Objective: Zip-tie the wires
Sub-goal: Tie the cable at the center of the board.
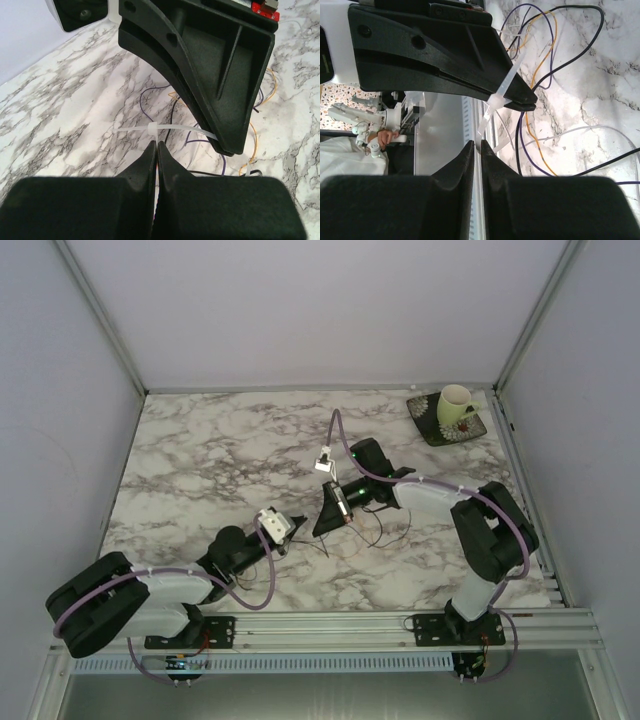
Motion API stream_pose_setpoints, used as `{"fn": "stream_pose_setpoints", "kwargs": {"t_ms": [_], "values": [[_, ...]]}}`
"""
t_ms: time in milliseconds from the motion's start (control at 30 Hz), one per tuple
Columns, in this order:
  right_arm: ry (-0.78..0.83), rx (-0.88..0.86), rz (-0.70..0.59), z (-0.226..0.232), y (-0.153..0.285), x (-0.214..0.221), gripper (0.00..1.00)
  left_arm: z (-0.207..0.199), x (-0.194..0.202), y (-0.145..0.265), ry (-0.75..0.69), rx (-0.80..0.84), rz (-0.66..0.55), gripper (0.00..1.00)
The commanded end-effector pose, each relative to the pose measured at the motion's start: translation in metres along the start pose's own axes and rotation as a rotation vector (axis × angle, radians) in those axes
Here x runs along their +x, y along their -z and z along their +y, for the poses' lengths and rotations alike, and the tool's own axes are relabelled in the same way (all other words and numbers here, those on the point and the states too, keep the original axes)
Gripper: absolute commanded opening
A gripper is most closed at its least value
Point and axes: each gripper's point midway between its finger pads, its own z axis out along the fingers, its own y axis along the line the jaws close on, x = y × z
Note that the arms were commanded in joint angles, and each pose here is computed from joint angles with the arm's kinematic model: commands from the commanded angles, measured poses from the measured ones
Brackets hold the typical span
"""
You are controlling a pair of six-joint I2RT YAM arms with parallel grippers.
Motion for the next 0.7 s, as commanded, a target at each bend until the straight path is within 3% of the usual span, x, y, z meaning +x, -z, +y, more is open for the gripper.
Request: {"fn": "stream_pose_setpoints", "kwargs": {"t_ms": [0,300,467,667], "values": [[0.080,-0.031,-0.020,0.014,0.006,-0.010,0.12,-0.003,-0.006,-0.002,0.005,0.009,-0.028,0.00],[0.090,0.006,-0.036,0.005,0.005,-0.020,0.17,-0.006,-0.010,-0.003,0.010,0.023,-0.048,0.00],[0.077,0.040,-0.048,-0.002,0.005,-0.026,0.00,-0.008,-0.013,-0.003,0.002,0.036,-0.058,0.00],[0.034,0.074,-0.071,-0.008,0.009,-0.032,0.00,-0.013,-0.008,0.001,-0.030,0.066,-0.052,0.00]]}}
